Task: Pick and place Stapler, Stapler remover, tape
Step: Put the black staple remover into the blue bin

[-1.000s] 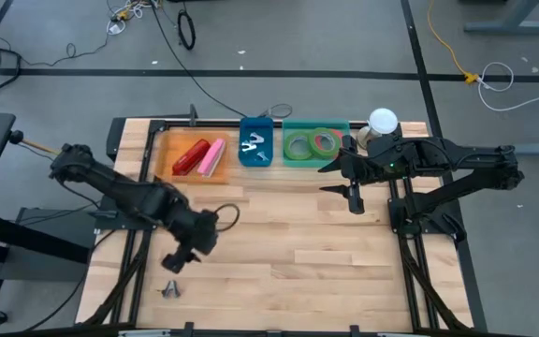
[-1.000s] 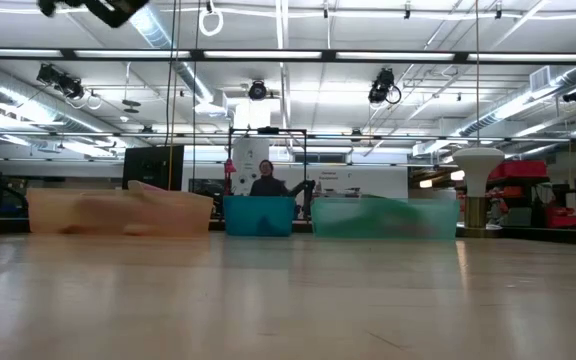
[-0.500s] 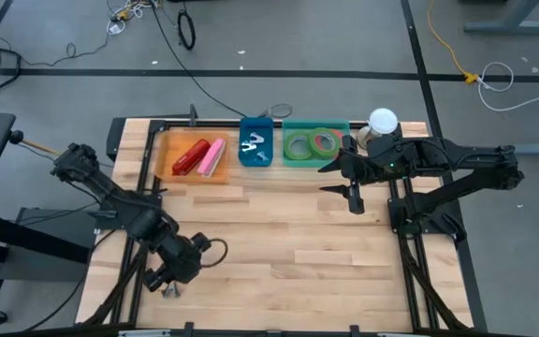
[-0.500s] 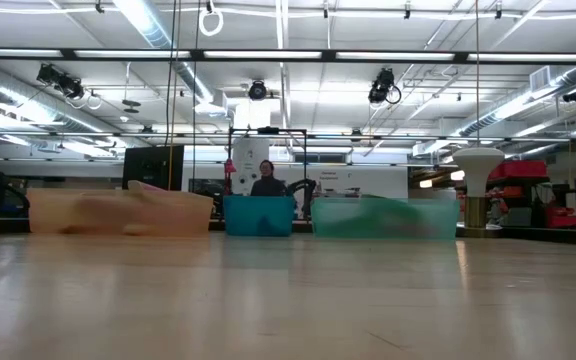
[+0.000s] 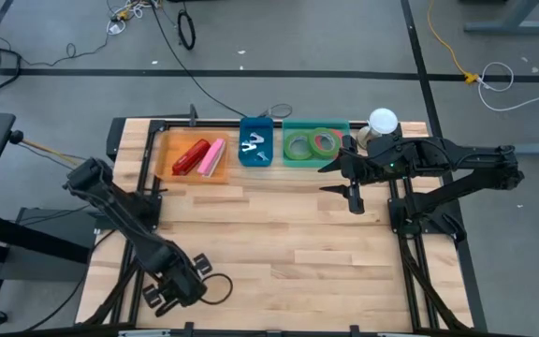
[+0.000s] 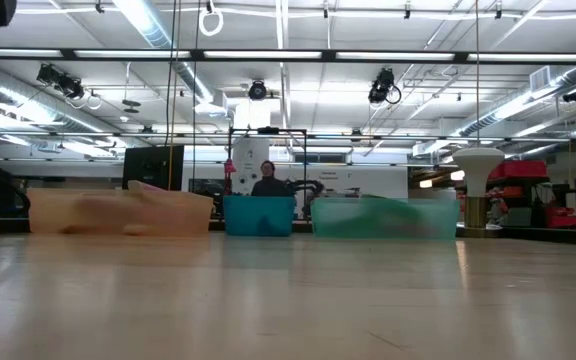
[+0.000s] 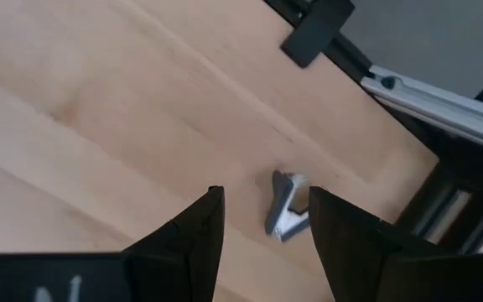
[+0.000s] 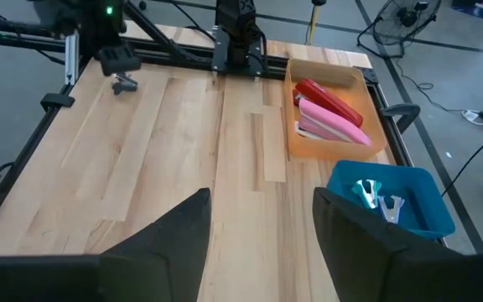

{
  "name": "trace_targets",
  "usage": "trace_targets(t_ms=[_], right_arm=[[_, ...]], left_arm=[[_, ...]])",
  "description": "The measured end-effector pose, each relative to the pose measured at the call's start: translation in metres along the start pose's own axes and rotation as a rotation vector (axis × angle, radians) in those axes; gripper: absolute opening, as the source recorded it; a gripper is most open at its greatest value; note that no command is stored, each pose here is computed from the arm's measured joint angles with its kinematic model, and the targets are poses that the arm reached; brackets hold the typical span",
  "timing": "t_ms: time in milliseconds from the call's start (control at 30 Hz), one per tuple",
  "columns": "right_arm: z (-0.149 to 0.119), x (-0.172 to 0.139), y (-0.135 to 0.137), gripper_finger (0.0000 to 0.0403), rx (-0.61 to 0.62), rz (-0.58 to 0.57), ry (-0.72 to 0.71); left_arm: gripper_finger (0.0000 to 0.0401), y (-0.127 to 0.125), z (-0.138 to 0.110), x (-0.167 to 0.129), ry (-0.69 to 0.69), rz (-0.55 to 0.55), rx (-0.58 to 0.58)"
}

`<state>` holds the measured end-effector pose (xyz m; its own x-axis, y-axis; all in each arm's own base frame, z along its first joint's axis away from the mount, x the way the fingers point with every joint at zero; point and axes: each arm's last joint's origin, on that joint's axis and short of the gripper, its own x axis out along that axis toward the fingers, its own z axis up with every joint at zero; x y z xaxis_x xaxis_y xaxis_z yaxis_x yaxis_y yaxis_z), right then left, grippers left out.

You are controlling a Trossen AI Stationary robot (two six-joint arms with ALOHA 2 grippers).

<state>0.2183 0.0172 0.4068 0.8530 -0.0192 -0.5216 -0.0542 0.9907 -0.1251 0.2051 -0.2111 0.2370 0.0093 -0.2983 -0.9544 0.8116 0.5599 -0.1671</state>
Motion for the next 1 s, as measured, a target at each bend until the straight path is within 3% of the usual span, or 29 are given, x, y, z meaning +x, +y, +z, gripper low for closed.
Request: trace_targets(t_ms=[267, 433, 1000], right_arm=[[0.0, 0.0, 0.0, 0.021, 0.0, 0.0, 0.0], [0.0, 0.0, 0.0, 0.021, 0.0, 0.0, 0.0], [0.0, 0.0, 0.0, 0.021, 0.004, 0.0, 0.0]], left_arm=[[0.0177, -0.007, 0.008, 0.024, 0.019, -0.014, 0.037], [0.0177, -0.011, -0.008, 0.042, 0.085, -0.048, 0.041], [0.0177, -0.007, -0.041, 0.086, 0.073, -0.089, 0.048]])
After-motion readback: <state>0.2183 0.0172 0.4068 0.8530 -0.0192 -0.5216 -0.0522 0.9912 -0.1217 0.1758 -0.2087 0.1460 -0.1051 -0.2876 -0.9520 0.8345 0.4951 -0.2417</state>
